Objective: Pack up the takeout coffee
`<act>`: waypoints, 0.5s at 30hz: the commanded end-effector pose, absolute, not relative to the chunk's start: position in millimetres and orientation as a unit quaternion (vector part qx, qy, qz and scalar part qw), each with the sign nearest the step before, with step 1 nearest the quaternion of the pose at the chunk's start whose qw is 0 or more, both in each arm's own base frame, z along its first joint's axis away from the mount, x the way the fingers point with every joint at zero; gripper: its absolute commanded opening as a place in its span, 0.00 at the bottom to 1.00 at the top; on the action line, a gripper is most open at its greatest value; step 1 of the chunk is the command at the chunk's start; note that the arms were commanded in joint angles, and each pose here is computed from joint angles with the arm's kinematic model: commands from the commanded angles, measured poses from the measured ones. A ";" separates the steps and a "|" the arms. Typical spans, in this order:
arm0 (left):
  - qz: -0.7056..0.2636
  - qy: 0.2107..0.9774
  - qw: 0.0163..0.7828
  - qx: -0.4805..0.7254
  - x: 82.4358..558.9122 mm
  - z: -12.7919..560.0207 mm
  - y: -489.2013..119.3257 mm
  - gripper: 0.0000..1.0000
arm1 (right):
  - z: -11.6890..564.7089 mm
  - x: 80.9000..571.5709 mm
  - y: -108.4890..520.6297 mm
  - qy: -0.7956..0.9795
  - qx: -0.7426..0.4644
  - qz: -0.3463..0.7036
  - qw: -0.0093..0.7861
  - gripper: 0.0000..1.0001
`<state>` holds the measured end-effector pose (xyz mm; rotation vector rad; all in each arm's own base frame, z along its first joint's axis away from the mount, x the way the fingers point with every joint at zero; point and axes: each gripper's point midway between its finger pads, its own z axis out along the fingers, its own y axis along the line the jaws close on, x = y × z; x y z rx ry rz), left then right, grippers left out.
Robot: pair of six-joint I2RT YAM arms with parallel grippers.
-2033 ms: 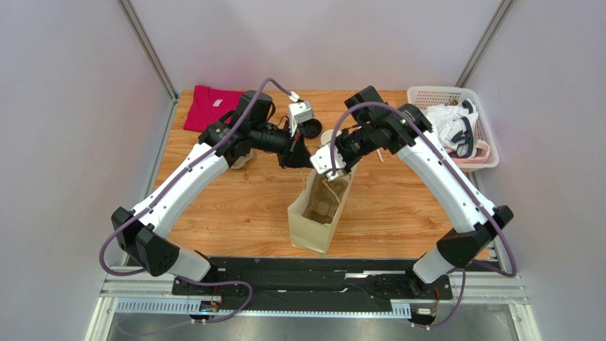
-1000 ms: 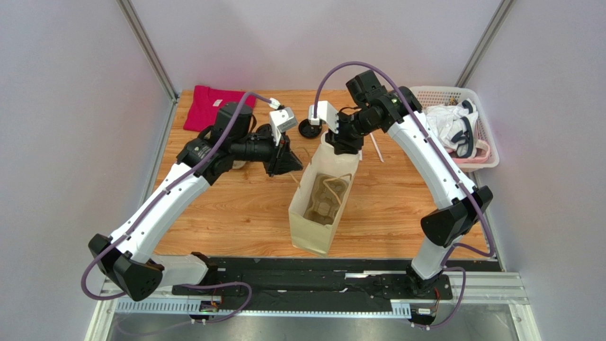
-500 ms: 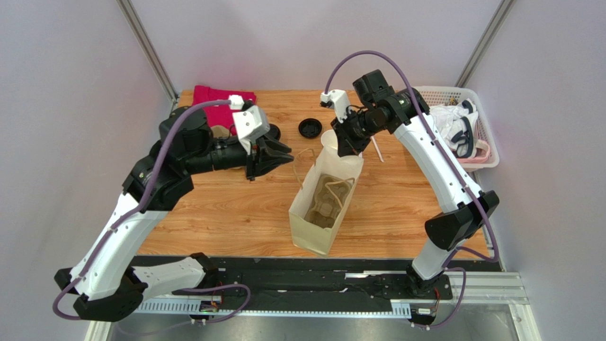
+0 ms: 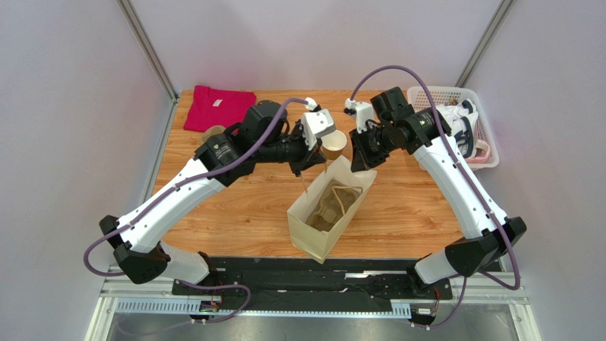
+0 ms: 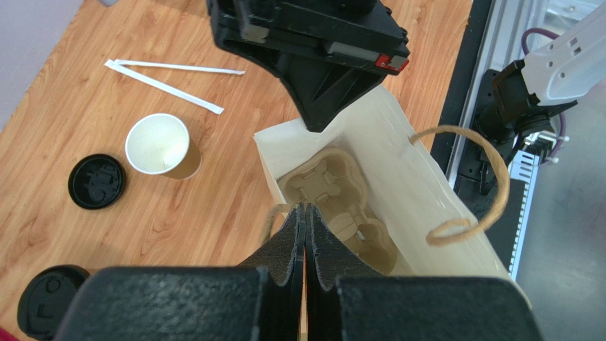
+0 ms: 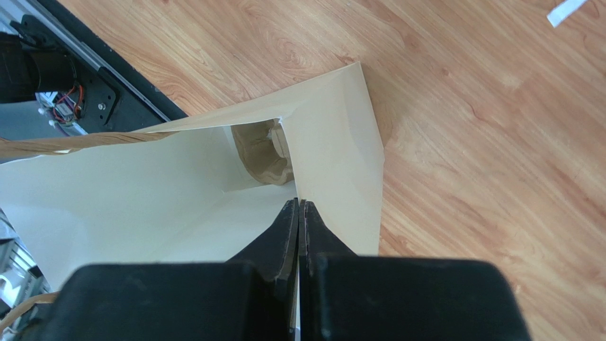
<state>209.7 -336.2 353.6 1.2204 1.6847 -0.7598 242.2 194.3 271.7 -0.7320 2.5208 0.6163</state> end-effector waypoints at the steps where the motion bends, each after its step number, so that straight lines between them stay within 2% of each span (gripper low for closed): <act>1: -0.277 0.661 0.484 0.503 212.6 369.4 -350.9 0.00 | 276.3 248.2 190.8 0.922 -0.209 0.214 0.246 0.00; 15: -0.240 0.690 0.393 0.559 189.9 275.4 -366.5 0.00 | 284.4 249.6 194.0 0.919 -0.174 0.263 0.237 0.00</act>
